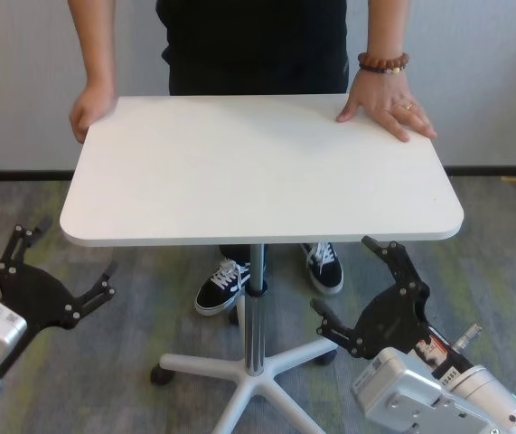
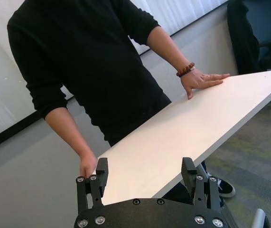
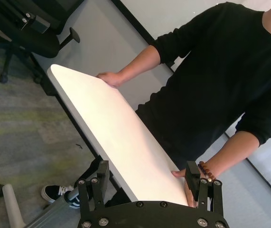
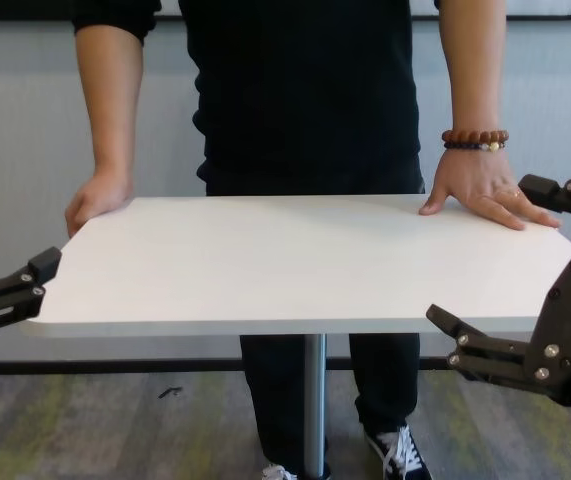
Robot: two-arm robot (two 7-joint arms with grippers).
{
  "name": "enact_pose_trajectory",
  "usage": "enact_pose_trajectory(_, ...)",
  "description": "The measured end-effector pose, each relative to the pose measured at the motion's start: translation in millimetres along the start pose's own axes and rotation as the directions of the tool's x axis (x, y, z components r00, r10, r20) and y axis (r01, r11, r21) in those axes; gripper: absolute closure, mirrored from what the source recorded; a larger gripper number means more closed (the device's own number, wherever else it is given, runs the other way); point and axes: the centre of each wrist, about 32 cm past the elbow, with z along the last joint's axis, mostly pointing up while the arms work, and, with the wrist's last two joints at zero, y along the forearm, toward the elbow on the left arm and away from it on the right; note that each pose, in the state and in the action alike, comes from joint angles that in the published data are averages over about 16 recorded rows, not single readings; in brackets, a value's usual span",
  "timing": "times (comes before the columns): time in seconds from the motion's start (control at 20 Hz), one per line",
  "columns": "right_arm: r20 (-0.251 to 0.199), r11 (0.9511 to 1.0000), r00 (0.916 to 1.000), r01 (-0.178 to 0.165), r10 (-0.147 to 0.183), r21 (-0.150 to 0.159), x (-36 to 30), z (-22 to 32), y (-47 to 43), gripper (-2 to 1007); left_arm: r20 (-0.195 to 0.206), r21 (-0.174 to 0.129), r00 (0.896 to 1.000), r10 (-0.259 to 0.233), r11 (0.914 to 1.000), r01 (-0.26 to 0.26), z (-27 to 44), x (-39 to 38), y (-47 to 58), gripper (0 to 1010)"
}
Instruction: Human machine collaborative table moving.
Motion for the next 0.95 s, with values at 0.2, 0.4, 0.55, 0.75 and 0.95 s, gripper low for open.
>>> enact_pose_trajectory(0.2,0.0,1.0,1.0,0.0,0.0,0.0,0.1,0.0,0.0,0,0.0,0.0,1.0,0.0,1.0,0.0,0.2,0.1,-0.1,10)
enact_pose_trajectory(0.4,-0.001,1.0,1.0,-0.001,0.001,0.0,0.2,0.1,0.0,0,0.0,0.0,1.0,0.0,1.0,0.0,0.3,0.2,-0.1,10)
enact_pose_trajectory(0.55,-0.001,1.0,1.0,-0.001,0.001,0.0,0.3,0.1,-0.1,0,0.0,-0.001,1.0,0.0,1.0,0.0,0.4,0.2,-0.1,10)
enact_pose_trajectory(0.75,-0.001,1.0,1.0,-0.001,0.001,0.0,0.3,0.1,-0.1,0,0.0,-0.001,1.0,0.0,1.0,0.0,0.4,0.3,-0.2,10)
enact_pose_trajectory(0.95,-0.002,1.0,1.0,0.0,0.0,0.0,0.3,0.2,-0.1,0,0.0,-0.001,1.0,0.0,1.0,0.0,0.5,0.3,-0.2,10)
